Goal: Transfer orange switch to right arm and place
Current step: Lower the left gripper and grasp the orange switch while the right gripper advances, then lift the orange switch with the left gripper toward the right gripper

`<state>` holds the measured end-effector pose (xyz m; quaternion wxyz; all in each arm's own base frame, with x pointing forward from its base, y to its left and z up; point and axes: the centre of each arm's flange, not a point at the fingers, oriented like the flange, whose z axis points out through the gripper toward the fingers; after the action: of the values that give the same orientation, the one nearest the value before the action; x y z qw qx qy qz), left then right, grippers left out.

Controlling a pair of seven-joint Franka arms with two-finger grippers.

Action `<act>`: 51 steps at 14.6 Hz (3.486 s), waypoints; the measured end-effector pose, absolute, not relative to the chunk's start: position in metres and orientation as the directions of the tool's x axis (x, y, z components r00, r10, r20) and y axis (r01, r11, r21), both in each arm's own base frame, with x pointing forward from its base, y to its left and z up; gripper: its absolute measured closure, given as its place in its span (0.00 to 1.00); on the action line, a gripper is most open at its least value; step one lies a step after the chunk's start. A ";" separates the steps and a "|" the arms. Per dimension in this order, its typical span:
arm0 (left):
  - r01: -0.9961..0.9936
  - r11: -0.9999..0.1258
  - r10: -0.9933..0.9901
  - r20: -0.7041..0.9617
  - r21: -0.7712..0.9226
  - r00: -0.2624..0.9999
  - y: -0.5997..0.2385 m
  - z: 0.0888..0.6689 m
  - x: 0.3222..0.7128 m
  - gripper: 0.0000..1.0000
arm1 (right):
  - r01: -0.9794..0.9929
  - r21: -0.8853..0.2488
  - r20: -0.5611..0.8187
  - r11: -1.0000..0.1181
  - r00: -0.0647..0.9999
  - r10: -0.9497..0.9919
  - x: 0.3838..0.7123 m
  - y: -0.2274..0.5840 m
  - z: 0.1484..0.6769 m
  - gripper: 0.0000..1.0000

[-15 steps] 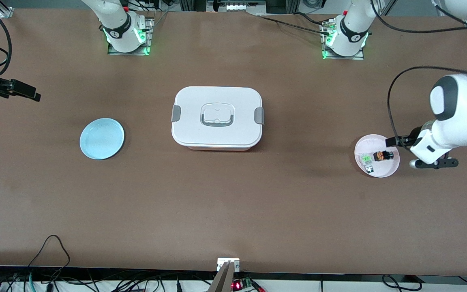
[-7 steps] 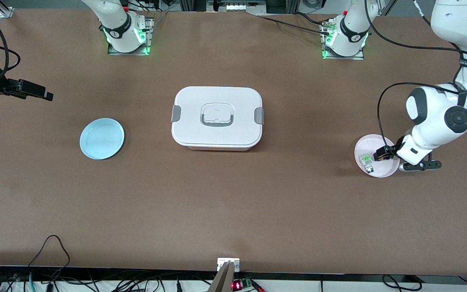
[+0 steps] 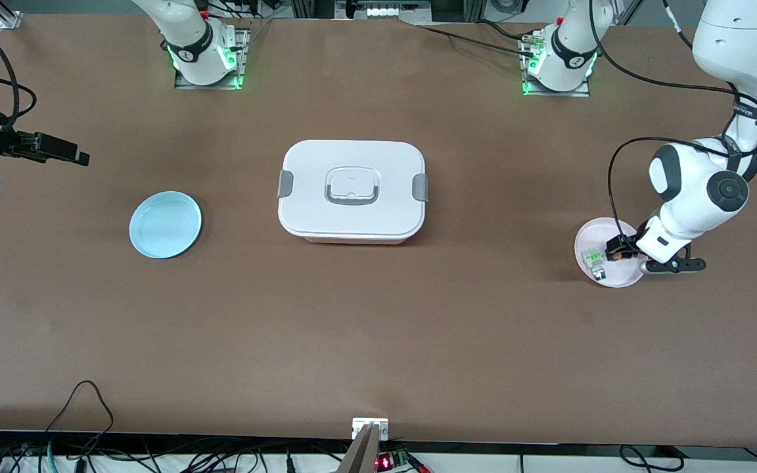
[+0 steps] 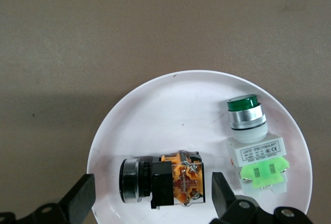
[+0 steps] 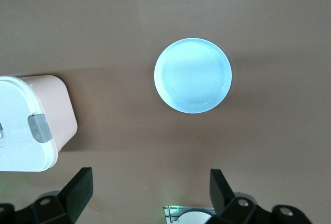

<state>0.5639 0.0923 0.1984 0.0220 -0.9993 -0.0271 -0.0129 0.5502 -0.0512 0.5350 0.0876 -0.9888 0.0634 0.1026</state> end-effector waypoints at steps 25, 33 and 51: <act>-0.043 -0.998 -0.043 0.008 -0.036 0.999 0.089 0.272 0.595 0.28 | -0.306 -0.836 -0.346 -0.456 0.938 0.003 0.591 0.055 0.446 0.00; -0.234 -0.934 -0.269 -0.102 0.269 0.958 0.043 0.368 0.626 0.28 | -0.268 -0.923 -0.296 -0.275 0.953 0.063 0.586 0.157 0.447 0.00; -0.905 0.010 -0.268 0.873 0.426 0.408 -0.226 0.396 0.626 0.28 | -0.250 -0.959 -0.259 -0.136 0.964 0.056 0.571 0.213 0.423 0.00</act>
<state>0.6265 -0.2264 0.3959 -0.5431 -0.6396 0.4582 -0.2932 0.5712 0.2133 0.4227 0.6538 -0.7447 0.0651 0.1168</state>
